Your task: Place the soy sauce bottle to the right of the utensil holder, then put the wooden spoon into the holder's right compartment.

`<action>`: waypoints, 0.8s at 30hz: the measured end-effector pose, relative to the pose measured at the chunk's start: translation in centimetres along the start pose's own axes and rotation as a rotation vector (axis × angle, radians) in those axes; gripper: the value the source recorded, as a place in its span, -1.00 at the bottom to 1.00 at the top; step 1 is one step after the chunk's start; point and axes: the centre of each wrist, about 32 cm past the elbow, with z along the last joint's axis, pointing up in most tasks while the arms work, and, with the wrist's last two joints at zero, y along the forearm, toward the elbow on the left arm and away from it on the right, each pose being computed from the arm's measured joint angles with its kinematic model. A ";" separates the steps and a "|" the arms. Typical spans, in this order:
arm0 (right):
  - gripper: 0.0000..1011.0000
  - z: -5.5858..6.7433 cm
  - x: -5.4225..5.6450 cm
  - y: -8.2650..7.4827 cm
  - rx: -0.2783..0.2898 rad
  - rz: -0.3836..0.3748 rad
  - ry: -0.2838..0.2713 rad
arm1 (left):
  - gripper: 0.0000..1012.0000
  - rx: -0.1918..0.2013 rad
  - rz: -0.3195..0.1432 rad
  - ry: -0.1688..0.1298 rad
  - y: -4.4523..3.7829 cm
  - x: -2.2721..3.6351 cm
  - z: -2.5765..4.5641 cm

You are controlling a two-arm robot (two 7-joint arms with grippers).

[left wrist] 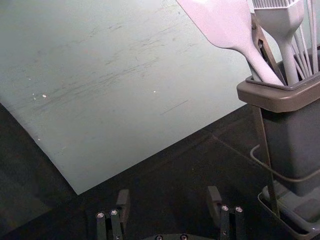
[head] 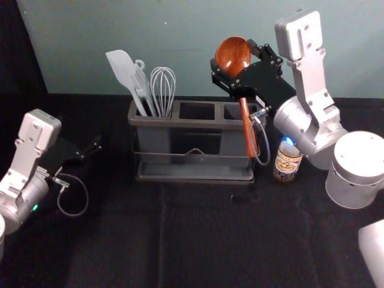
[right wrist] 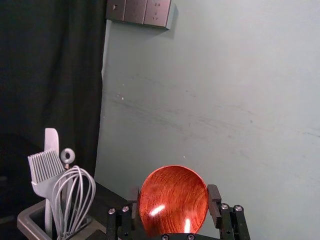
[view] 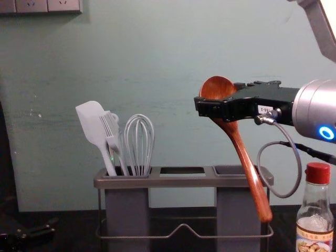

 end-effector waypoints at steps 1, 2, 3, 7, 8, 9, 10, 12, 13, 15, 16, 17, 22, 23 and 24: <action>0.66 0.0 0.0 -0.1 0.000 -0.001 0.000 | 0.99 0.000 0.000 0.000 0.00 0.00 0.00; 0.66 0.1 0.1 -0.1 0.001 -0.003 0.001 | 0.99 0.000 0.000 0.000 0.00 0.00 0.00; 0.66 0.1 0.1 -0.2 0.001 -0.005 0.001 | 0.99 0.000 0.000 0.000 0.00 0.00 0.00; 0.66 0.7 0.2 -0.3 0.013 -0.010 0.003 | 0.99 0.000 0.000 0.000 0.00 0.00 0.00; 0.66 0.8 0.2 -0.4 0.016 -0.010 0.002 | 0.99 0.000 0.000 0.000 0.00 0.00 0.00; 0.66 1.0 0.2 -0.4 0.021 -0.010 0.001 | 0.99 0.000 0.000 0.000 0.00 0.00 0.00; 0.66 1.2 0.3 -0.4 0.025 -0.010 -0.001 | 0.99 0.000 0.000 0.000 0.00 0.00 0.00; 0.66 1.7 0.3 -0.3 0.037 -0.009 -0.006 | 0.99 0.000 0.000 0.000 0.00 0.00 0.00; 0.66 1.8 0.3 -0.3 0.041 -0.009 -0.008 | 0.99 0.000 0.000 0.000 0.00 0.00 0.00; 0.66 2.4 0.4 -0.1 0.050 -0.009 -0.014 | 0.99 0.000 0.000 0.000 0.00 0.00 0.00; 0.66 2.5 0.5 0.0 0.053 -0.009 -0.017 | 0.99 0.000 0.000 0.000 0.00 0.00 0.00; 0.66 2.7 0.5 0.1 0.056 -0.009 -0.018 | 0.99 0.000 0.000 0.000 0.00 0.00 0.00; 0.66 4.0 0.6 0.9 0.077 -0.011 -0.032 | 0.99 0.000 0.000 0.000 0.00 0.00 0.00; 0.66 4.4 0.7 1.1 0.083 -0.012 -0.036 | 0.99 0.000 0.000 0.000 0.00 0.00 0.00; 0.66 4.5 0.7 1.2 0.086 -0.013 -0.037 | 0.99 0.000 0.000 0.000 0.00 0.00 0.00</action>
